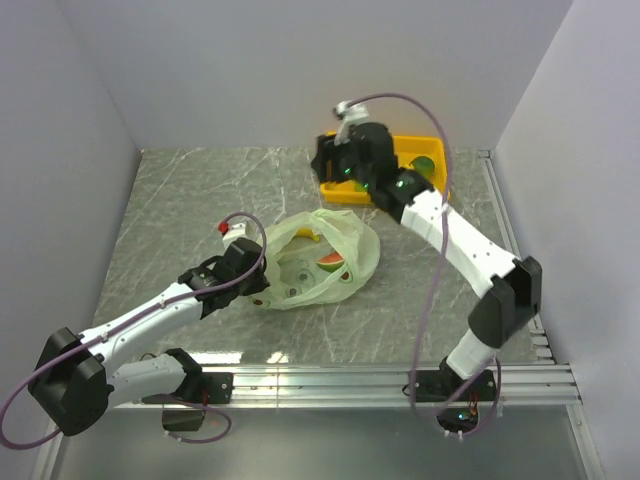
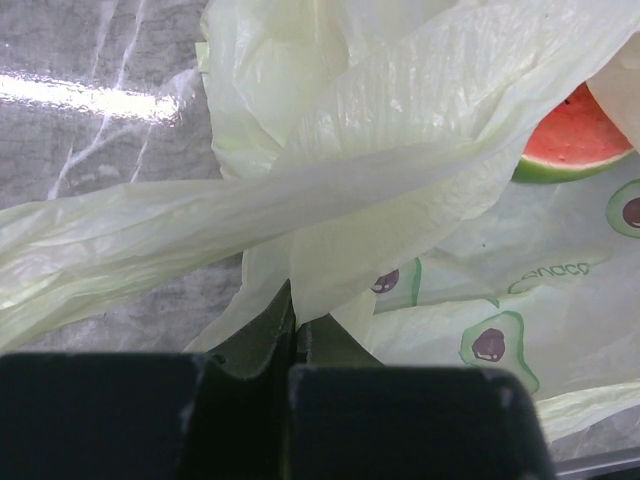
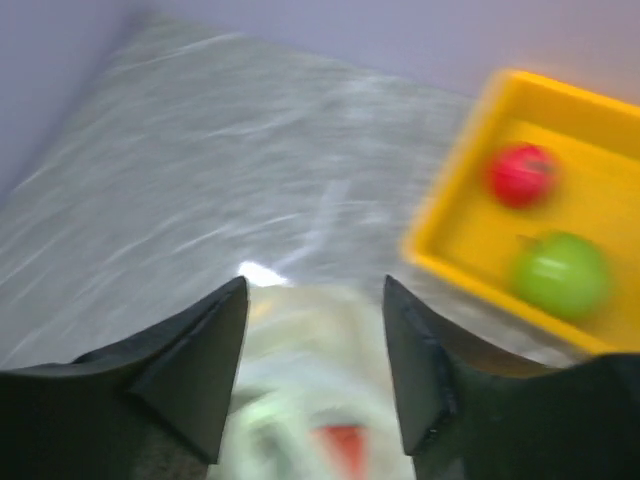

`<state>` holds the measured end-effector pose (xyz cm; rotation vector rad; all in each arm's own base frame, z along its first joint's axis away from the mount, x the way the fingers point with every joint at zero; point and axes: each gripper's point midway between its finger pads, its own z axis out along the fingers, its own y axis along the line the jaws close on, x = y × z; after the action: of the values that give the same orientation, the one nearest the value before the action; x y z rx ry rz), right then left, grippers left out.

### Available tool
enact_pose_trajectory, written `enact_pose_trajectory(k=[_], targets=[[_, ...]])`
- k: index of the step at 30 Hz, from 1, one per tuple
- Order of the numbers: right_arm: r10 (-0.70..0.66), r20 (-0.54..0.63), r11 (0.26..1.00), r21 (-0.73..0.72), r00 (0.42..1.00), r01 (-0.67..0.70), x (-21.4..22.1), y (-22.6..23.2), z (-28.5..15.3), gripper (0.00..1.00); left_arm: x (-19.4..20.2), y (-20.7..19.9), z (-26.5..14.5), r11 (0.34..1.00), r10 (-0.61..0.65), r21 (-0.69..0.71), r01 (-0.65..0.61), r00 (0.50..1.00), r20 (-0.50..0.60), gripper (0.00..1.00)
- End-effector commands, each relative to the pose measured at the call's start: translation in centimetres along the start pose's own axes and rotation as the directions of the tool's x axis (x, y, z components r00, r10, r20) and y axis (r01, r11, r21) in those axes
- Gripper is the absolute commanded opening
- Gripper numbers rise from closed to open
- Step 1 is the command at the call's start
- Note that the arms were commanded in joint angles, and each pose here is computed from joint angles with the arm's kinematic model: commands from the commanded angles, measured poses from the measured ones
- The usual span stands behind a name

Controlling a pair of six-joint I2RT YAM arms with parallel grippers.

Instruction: Untie the knot of the plastic bag and take out the fruit

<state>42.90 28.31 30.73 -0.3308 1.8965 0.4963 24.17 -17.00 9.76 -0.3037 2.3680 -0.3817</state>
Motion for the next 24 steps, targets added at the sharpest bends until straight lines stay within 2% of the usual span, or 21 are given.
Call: enact_pose_trajectory(k=[1,3,6,8,12,13,15,16,18,20,22,24], targets=[[-0.134,-0.119,0.963,-0.25,0.984,0.101,5.2,7.7,-3.3,0.59,-1.9,-1.4,-0.3,0.999,0.007,0.033,-0.009,0.998,0.059,0.03],[-0.2,-0.165,0.928,-0.349,0.966,0.132,8.3,11.6,-4.9,0.51,-2.0,-1.6,-0.3,0.999,0.004,0.042,-0.007,0.998,0.061,0.03],[-0.277,-0.272,0.893,-0.428,0.921,0.142,14.1,14.1,-6.0,0.45,-1.7,-1.7,-0.2,0.999,0.01,0.048,-0.013,0.999,0.053,0.03],[-0.289,-0.359,0.902,-0.413,0.887,0.126,17.5,13.5,-6.1,0.43,-1.5,-1.5,-0.2,0.999,0.009,0.048,-0.012,0.999,0.05,0.03],[-0.311,-0.478,0.943,-0.264,0.822,0.203,22.3,9.2,-4.9,0.34,-1.3,-1.3,-0.6,0.998,0.005,0.057,-0.008,0.998,0.057,0.02],[-0.296,-0.501,0.955,-0.151,0.813,0.255,22.9,6.3,-4.3,0.34,-1.3,-1.3,-0.6,0.998,0.006,0.062,-0.009,0.998,0.058,0.02],[-0.265,-0.537,0.956,-0.042,0.801,0.289,23.9,3.4,-3.8,0.34,-1.0,-1.1,-0.8,0.997,0.01,0.07,-0.015,0.998,0.059,0.02],[-0.228,-0.545,0.946,0.074,0.807,0.317,23.9,0.9,-3.7,0.34,-0.9,-1.1,-0.9,0.997,0.013,0.073,-0.017,0.998,0.059,0.02],[-0.176,-0.545,0.915,0.216,0.82,0.34,23.7,-2.6,-3.7,0.37,-0.4,-0.8,-1.0,0.997,0.014,0.078,-0.018,0.998,0.053,0.01],[-0.076,-0.524,0.875,0.373,0.848,0.309,23.6,-6.1,-4.4,0.39,0.4,-0.5,-1.1,0.996,0.016,0.086,-0.02,0.999,0.043,0.01],[0.023,-0.48,0.851,0.47,0.877,0.235,23.8,-7.8,-5.3,0.42,1.0,-0.5,-1.2,0.995,0.008,0.099,-0.011,1.0,0.03,0.01],[0.066,-0.42,0.818,0.543,0.905,0.192,23.2,-9.4,-5.9,0.46,1.8,-0.3,-1.2,0.994,0.0,0.114,-0.002,1.0,0.018,0.01]])
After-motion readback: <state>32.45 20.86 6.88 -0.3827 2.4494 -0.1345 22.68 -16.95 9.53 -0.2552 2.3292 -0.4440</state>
